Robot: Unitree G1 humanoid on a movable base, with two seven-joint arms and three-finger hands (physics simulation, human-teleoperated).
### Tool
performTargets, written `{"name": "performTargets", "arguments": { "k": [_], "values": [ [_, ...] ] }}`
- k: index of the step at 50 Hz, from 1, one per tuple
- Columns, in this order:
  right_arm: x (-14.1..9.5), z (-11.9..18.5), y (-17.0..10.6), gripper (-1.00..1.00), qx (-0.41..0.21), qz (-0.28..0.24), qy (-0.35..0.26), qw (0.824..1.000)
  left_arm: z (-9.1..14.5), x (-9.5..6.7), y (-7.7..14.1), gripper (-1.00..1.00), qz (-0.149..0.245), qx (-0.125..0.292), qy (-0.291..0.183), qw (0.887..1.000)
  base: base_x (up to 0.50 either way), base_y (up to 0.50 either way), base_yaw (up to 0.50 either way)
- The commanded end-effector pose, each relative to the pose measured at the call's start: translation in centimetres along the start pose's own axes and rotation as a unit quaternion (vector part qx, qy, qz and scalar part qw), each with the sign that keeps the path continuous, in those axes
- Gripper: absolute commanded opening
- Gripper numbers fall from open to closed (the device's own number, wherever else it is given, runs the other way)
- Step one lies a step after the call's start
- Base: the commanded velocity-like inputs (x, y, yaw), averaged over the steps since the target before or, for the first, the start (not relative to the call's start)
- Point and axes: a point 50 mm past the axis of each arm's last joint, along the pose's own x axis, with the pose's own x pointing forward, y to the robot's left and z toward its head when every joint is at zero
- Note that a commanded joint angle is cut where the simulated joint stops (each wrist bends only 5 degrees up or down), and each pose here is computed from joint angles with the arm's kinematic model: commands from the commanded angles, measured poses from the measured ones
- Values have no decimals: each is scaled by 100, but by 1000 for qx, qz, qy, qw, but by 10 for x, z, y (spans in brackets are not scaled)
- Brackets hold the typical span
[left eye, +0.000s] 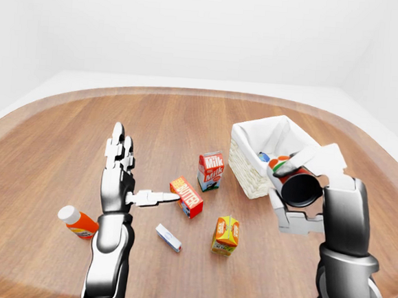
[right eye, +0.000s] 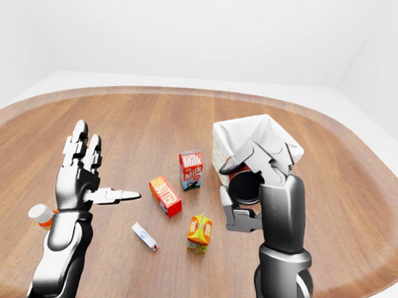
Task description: Pick up the alphabet soup and the tomato sauce, and put them in the basket.
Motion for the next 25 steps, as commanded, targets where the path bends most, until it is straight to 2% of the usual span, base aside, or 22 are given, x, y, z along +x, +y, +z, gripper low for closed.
{"name": "performTargets", "arguments": {
  "k": [1,15,25],
  "values": [
    [26,3,5,-100,-21,-15,-40,999,-4,-1,1,100,-5,3,9,1000,0,0,0],
    [51,-10,15,-100,-43,-12,-38,998,-4,-2,1,100,-8,3,8,1000,0,0,0],
    [79,-20,15,-100,-50,-19,-43,998,-4,-3,0,100,-9,3,8,1000,0,0,0]
  ]
}}
